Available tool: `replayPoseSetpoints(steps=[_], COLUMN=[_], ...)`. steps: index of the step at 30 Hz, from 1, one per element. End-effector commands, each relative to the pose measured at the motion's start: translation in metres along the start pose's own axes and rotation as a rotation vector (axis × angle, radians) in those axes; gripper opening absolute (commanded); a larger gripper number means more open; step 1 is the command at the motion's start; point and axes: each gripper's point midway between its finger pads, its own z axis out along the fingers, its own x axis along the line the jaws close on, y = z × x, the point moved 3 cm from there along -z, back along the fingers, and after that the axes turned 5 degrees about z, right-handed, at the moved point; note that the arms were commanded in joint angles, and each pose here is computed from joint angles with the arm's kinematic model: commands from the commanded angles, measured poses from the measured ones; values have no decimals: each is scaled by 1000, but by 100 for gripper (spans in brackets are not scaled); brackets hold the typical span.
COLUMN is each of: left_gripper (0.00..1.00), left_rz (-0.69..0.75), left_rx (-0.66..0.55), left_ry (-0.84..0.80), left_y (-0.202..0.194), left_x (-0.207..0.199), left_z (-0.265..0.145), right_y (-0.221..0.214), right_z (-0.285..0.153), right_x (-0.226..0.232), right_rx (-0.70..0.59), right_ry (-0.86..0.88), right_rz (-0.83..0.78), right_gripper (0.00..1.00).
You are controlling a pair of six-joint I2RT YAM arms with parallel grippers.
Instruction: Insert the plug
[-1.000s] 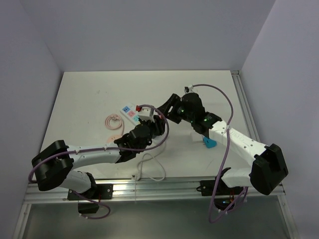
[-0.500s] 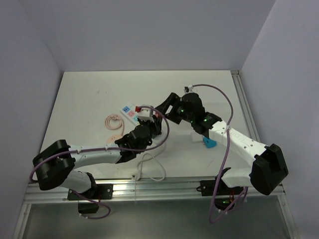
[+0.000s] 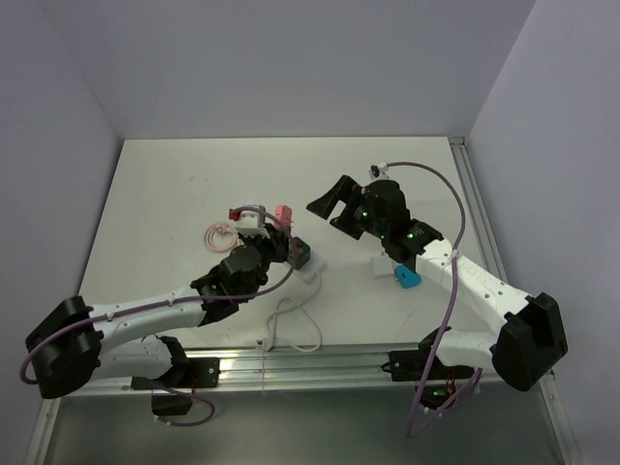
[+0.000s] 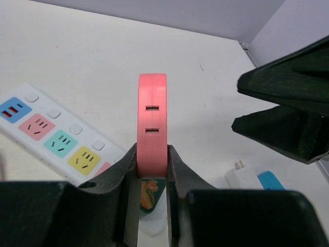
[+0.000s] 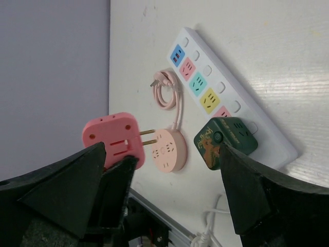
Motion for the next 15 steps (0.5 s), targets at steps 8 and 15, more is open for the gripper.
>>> replayPoseSetpoints(steps=[8, 15], left_gripper=[0, 0], left_rz=[-75, -58], left_rx=[52, 29], left_ry=[-81, -45], left_y=[12, 10], left_x=[26, 59], left_z=[-29, -37], right_y=[-13, -36], right_z=[16, 17], right_x=[-28, -51], right_rx=[75, 153], right_ry=[15, 71], right_rz=[-246, -417], right_gripper=[95, 91])
